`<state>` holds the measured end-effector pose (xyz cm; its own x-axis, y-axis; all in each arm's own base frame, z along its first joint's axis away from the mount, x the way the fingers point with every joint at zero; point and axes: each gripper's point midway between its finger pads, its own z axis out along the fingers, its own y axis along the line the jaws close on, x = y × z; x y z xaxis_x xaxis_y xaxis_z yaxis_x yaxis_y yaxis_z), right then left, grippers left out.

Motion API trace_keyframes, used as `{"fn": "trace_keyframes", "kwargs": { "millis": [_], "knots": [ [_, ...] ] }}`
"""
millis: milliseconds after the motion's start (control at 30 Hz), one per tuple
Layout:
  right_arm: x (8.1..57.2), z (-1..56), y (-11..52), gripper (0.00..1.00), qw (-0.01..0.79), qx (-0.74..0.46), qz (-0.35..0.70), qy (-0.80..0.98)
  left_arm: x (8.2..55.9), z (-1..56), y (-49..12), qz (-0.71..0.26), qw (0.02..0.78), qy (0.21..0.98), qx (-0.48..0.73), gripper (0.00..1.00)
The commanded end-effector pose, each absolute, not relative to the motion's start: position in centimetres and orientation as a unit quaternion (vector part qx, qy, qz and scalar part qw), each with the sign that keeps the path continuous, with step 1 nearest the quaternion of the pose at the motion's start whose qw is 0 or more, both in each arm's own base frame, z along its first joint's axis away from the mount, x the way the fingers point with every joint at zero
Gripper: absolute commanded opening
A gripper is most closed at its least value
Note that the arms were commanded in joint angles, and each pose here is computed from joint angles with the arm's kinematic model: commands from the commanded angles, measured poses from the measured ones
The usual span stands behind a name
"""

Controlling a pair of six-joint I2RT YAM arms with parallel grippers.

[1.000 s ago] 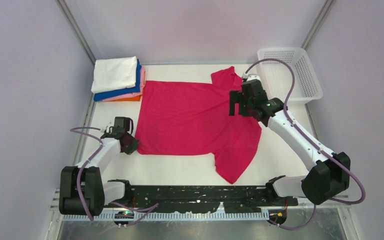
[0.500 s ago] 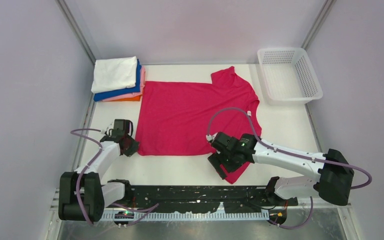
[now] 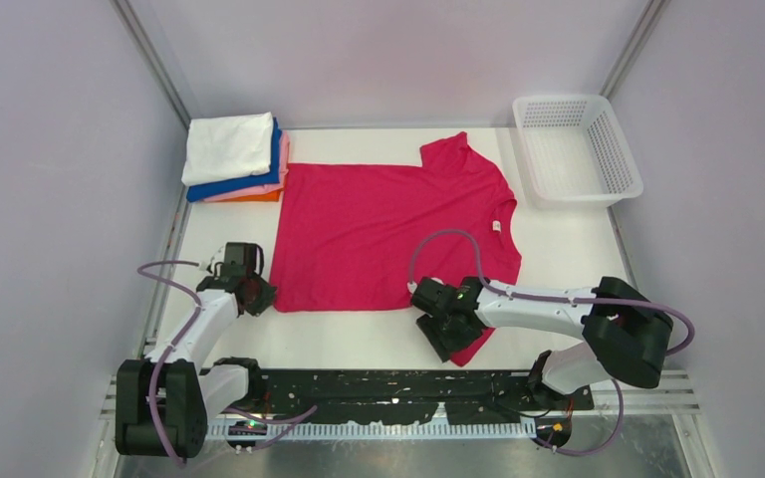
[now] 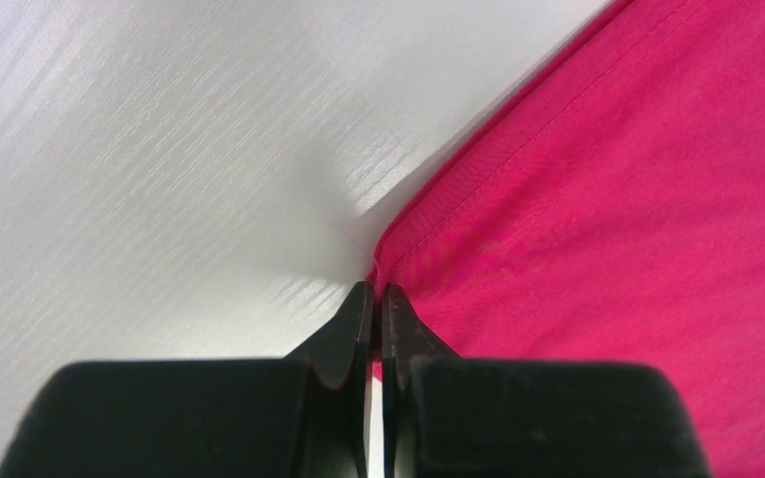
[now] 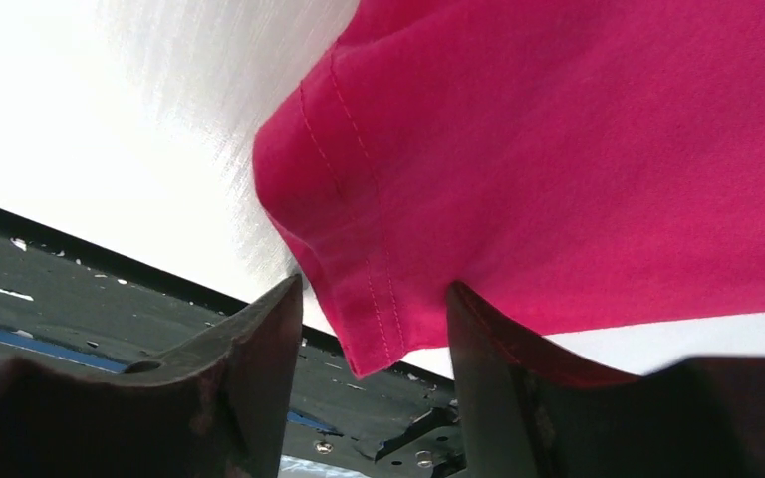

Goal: Fold and stack the t-shirts
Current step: Grab the side of the flattened tshirt closest away from the robot with both arms

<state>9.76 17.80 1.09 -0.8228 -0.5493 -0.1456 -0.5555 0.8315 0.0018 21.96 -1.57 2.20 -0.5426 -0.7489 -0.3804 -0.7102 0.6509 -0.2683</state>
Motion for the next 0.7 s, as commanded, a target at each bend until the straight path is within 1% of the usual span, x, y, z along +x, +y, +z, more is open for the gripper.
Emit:
{"fn": "trace_keyframes", "kwargs": {
  "millis": [0, 33, 67, 100, 133, 233, 267, 300, 367, 533, 667],
  "knots": [
    [10.4, 0.2, 15.9, 0.51, 0.087, -0.266, -0.027, 0.960, 21.1, 1.8, -1.5, -0.035, 0.228, 0.879, -0.418, 0.00],
    [10.3, 0.0, 15.4, 0.43, 0.084, -0.264, -0.034, 0.960, 21.1, 1.8, -1.5, -0.036, 0.227, 0.879, -0.419, 0.00],
    [10.4, 0.2, 15.2, 0.41, 0.087, -0.260, -0.035, 0.961, 21.0, 1.7, -1.5, -0.036, 0.228, 0.878, -0.420, 0.00],
    [10.4, 0.3, 15.1, 0.34, 0.088, -0.255, -0.036, 0.962, 20.9, 1.7, -1.5, -0.035, 0.226, 0.878, -0.419, 0.00],
    [10.5, 0.6, 14.7, 0.31, 0.088, -0.247, -0.038, 0.964, 20.8, 1.6, -1.5, -0.035, 0.225, 0.879, -0.419, 0.00],
    [10.4, 1.5, 13.8, 0.15, 0.086, -0.240, -0.047, 0.966, 20.3, 1.5, -1.7, -0.039, 0.217, 0.880, -0.420, 0.00],
    [10.0, 1.8, 13.3, 0.13, 0.079, -0.241, -0.051, 0.966, 20.1, 1.5, -1.8, -0.039, 0.215, 0.881, -0.419, 0.00],
    [9.8, 2.1, 13.2, 0.08, 0.078, -0.240, -0.048, 0.966, 19.8, 1.4, -1.8, -0.037, 0.212, 0.881, -0.421, 0.00],
    [8.6, 2.4, 13.1, 0.06, 0.055, -0.241, -0.032, 0.968, 19.1, 1.4, -1.8, -0.032, 0.208, 0.881, -0.424, 0.00],
    [6.2, 3.6, 13.4, 0.05, 0.014, -0.243, 0.012, 0.970, 16.7, 1.3, -1.5, -0.014, 0.192, 0.882, -0.430, 0.00],
    [5.3, 4.5, 13.4, 0.05, 0.010, -0.237, 0.035, 0.971, 15.3, 1.1, -1.7, -0.023, 0.195, 0.878, -0.438, 0.00]
  ]
}}
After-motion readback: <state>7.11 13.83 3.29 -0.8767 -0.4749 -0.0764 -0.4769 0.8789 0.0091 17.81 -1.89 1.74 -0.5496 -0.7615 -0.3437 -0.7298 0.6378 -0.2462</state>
